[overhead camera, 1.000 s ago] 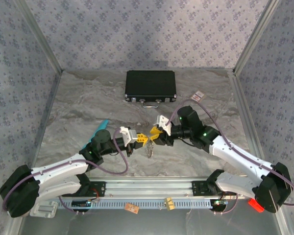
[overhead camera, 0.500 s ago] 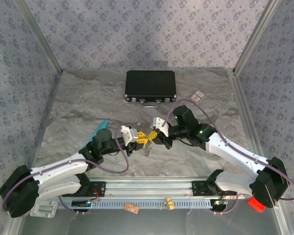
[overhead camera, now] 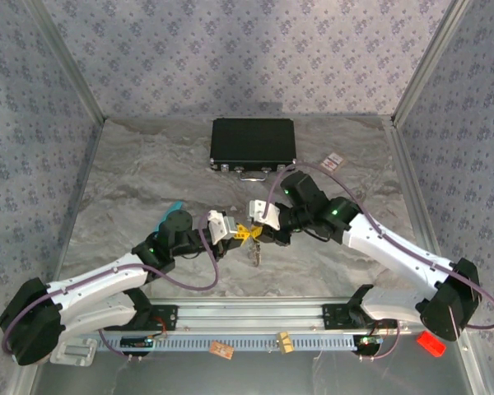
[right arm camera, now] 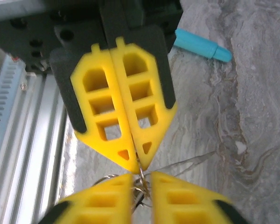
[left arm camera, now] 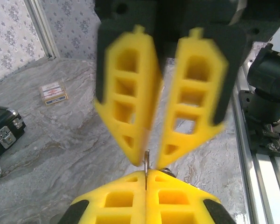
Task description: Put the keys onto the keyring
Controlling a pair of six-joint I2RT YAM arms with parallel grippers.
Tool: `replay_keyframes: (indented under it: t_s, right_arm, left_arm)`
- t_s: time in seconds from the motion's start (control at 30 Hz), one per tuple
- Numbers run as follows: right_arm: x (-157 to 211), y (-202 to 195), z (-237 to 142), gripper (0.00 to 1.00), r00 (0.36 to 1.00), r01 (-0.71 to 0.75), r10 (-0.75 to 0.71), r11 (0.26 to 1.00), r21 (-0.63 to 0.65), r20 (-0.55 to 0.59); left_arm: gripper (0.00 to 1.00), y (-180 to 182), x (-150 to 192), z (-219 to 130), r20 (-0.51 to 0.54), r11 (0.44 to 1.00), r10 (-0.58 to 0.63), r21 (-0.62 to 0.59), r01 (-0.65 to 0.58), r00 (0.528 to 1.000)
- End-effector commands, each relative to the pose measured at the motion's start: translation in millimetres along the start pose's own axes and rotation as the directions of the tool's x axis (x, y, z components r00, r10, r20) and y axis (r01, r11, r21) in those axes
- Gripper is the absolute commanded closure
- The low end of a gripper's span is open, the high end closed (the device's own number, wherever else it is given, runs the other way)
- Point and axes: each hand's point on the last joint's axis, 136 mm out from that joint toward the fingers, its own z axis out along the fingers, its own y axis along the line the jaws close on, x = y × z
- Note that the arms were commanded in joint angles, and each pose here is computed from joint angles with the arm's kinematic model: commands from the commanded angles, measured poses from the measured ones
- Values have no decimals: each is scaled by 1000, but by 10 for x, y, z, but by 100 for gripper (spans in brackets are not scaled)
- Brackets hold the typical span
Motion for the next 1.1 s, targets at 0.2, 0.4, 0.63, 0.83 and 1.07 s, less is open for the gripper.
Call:
replay_keyframes:
  t_s: [0.2, 0.4, 0.63, 0.83, 1.07]
  right_arm:
    - [-105, -5, -105, 70, 967, -129, 126, 992, -1, 223]
    - [-40, -31, -69, 70, 966, -149, 145, 989, 0, 216]
    - [-107, -14, -58, 85, 958, -146, 149, 989, -33, 244]
    - [-103, 2, -109, 100, 974, -113, 117, 993, -30, 192]
    - [24, 17, -110, 100, 1000, -12, 12, 1000, -8, -13]
  left_arm:
    - [100, -42, -345, -80, 215, 1000, -28, 14, 25, 976]
    - [100, -71, -361, -84, 235, 999, -24, 30, 17, 972]
    - [100, -89, -388, -93, 247, 999, -27, 41, 18, 969]
    - [79, 49, -269, -59, 160, 999, -31, -36, 37, 987]
    - [84, 51, -51, -24, 6, 999, -13, -35, 13, 1000]
